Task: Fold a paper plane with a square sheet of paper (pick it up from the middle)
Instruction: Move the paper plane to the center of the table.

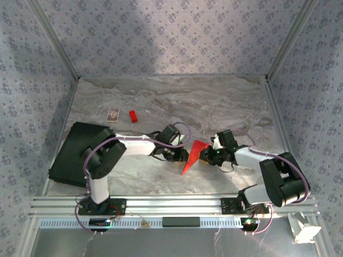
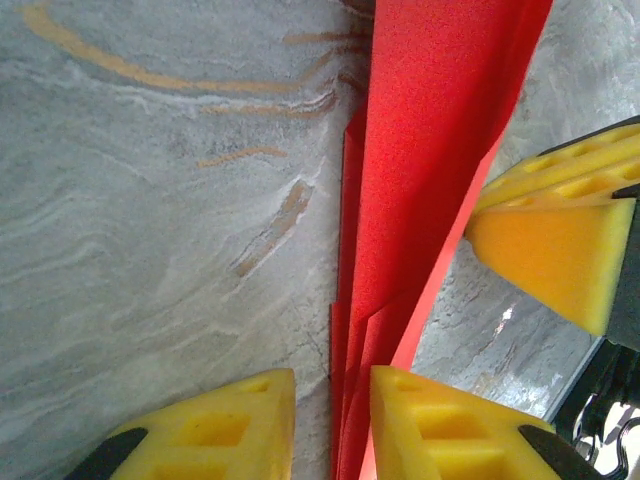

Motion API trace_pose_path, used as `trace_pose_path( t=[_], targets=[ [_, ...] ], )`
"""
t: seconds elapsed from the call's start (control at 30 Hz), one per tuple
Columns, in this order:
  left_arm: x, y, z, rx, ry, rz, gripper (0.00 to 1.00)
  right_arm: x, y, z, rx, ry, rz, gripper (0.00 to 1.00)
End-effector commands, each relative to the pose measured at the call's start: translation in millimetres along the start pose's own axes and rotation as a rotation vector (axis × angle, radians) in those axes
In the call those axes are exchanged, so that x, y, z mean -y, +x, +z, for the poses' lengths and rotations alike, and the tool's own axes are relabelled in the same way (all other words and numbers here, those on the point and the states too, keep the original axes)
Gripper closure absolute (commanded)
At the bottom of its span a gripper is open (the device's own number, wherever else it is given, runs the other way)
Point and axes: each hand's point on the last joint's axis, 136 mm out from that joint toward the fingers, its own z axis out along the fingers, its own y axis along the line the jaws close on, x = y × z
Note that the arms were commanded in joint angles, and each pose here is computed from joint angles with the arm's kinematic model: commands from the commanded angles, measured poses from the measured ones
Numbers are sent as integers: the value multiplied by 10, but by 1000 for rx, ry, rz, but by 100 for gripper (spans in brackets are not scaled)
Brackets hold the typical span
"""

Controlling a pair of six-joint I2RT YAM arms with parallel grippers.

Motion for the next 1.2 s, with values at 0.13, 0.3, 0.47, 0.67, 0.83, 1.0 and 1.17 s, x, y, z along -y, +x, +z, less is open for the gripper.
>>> trace_pose_path(
  t=[0.13,0.3,0.47,0.67,0.83,1.0,1.17],
  targets=[
    [168,-6,34,-7,78,6,73,68,97,23,-42,32,8,83],
    [190,-3,46,-6,91,1,72,63,86,18,-44,27,5,83],
    [177,34,76,-12,91,-1,70,74,76,22,-52,24,8,83],
    [154,62,107,-26,87,-2,69,61,70,16,-52,11,8,83],
    [127,147,138,-62,62,9,69,-58,52,1,-56,-83,-4,83],
    [149,183,165,-69,84,2,69,-32,17,-24,-51,-105,19,84],
    [232,153,170,-57,127,-7,69,51,54,-20,-59,-73,39,84]
  ],
)
